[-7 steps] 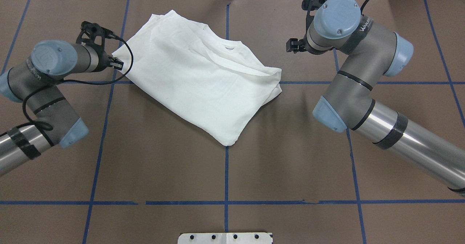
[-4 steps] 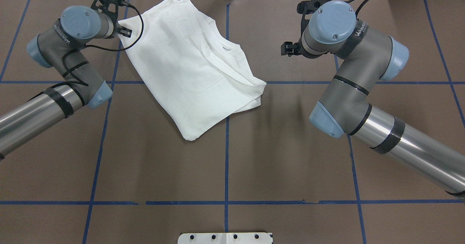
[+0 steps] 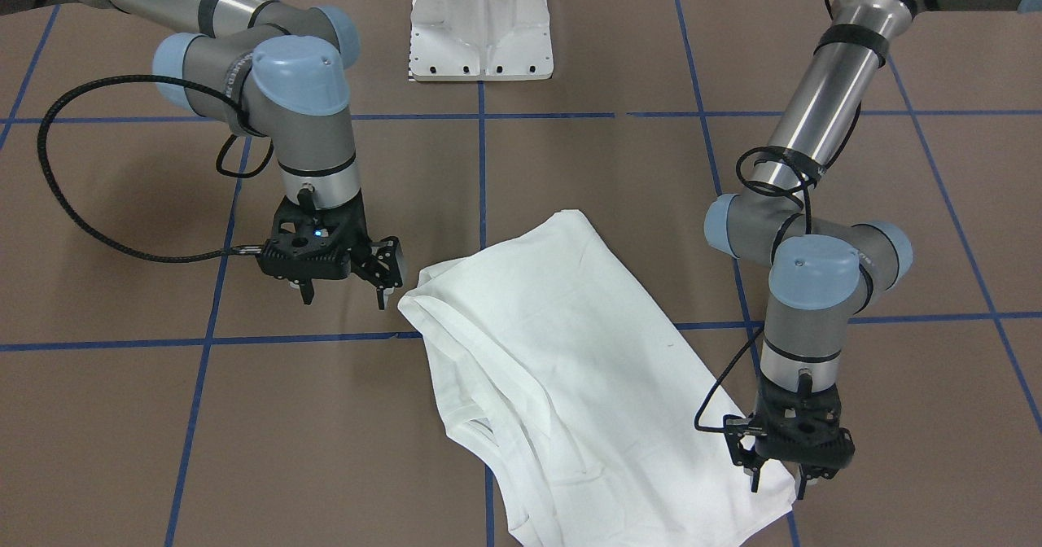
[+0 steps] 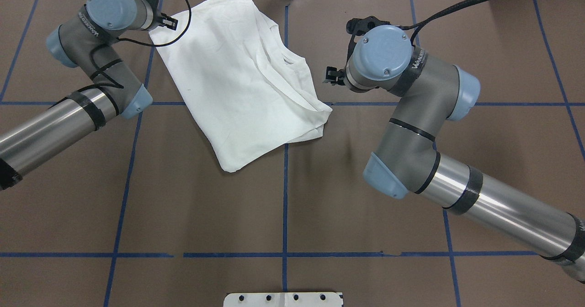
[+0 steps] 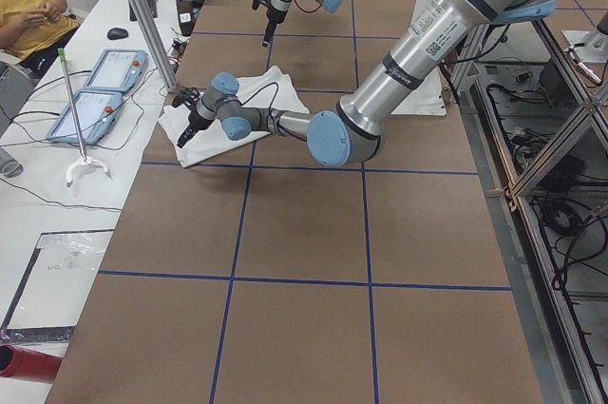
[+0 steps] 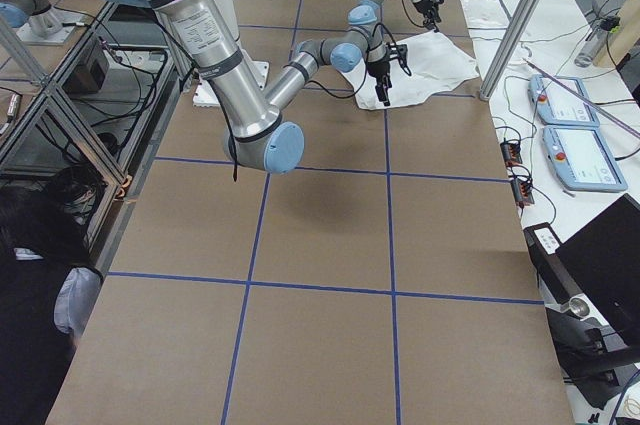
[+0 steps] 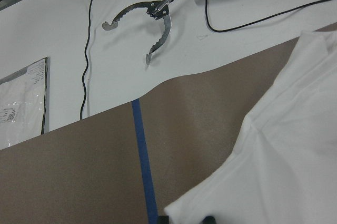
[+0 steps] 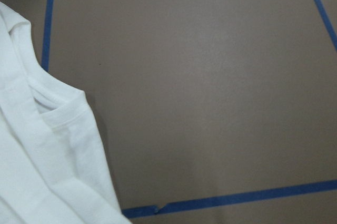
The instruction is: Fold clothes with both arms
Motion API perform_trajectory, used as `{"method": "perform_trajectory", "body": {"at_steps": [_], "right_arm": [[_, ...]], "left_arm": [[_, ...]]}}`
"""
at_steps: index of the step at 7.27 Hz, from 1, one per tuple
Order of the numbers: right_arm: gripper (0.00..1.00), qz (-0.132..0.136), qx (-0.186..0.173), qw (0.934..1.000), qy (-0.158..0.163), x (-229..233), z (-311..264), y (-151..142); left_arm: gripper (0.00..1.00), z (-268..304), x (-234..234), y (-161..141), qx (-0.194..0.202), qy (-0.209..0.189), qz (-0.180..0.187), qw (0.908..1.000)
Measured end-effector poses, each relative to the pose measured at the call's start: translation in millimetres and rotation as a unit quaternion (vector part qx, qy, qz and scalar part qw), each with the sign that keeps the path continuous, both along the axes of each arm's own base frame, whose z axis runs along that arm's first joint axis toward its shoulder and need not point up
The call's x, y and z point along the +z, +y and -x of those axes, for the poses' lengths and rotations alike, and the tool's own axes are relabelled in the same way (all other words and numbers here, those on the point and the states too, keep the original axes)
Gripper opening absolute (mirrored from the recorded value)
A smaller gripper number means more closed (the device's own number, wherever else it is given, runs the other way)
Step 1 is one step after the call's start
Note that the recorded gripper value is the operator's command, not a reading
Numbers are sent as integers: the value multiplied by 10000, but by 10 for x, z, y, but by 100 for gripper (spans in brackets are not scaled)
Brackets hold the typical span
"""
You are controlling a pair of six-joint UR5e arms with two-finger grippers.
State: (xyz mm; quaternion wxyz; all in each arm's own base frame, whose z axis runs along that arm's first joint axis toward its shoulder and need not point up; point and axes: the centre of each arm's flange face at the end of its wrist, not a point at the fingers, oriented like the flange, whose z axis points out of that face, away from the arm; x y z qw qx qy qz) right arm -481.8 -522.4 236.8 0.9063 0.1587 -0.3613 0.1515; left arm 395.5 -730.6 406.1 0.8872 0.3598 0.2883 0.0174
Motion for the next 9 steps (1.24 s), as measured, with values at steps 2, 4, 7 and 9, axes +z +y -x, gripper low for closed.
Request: {"method": "perform_trajectory", "body": {"at_steps": [2,4,7,9], "right_arm": [[92,490,501,9968,-381,-117,445,383],[81,808,979,9910,-432,-5,819,634],[74,1174,1395,9826,-357,160,1110,593],[74,1278,1479,9802,-319,200,1222,590]], "left_arm": [[100,172,73,196,160,206,-42,9996],[100,224,131,264,168,257,-30,9995],[100,252,207,308,161,308,-72,9994],[100,257,238,321,162,310,-73,9994]]}}
